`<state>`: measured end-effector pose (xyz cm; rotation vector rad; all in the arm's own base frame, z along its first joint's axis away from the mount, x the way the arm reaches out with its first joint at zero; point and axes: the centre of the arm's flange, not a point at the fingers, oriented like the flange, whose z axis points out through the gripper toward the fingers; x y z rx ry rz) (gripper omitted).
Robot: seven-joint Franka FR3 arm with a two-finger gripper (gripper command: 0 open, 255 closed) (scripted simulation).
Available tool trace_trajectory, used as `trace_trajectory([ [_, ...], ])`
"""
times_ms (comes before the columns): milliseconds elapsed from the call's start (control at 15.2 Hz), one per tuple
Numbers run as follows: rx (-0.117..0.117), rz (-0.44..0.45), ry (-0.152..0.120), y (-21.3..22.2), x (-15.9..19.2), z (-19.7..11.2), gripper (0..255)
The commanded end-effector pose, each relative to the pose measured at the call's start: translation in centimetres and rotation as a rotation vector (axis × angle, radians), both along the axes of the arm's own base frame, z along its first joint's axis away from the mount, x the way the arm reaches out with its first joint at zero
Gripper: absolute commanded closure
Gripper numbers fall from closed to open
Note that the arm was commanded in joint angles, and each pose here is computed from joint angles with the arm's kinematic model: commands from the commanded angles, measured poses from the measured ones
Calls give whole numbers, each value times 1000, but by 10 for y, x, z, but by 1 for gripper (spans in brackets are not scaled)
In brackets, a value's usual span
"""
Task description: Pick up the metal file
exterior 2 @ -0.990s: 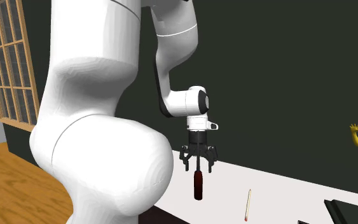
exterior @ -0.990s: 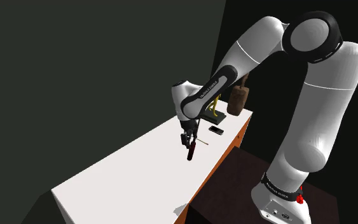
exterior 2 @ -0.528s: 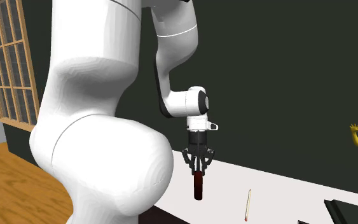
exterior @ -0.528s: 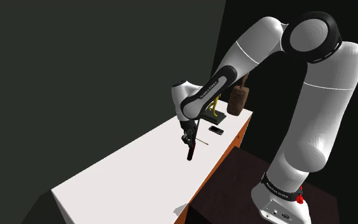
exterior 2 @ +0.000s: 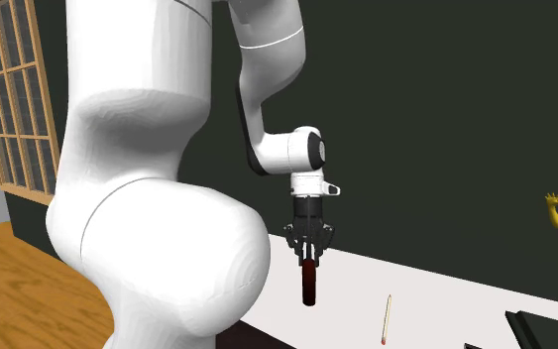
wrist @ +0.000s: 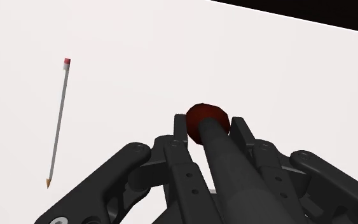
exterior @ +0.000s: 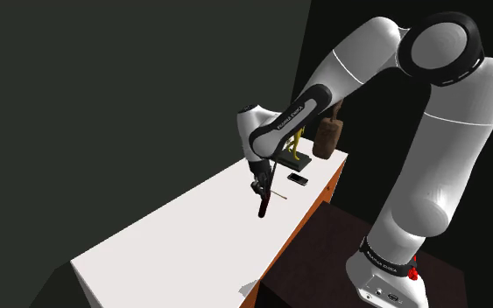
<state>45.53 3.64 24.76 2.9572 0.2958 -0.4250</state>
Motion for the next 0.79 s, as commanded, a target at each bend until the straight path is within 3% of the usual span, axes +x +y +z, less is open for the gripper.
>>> trace_trajectory([
  [0, 0, 0, 0, 0, 1, 10, 255],
  [726, 0, 0, 0, 0, 1, 59, 255],
])
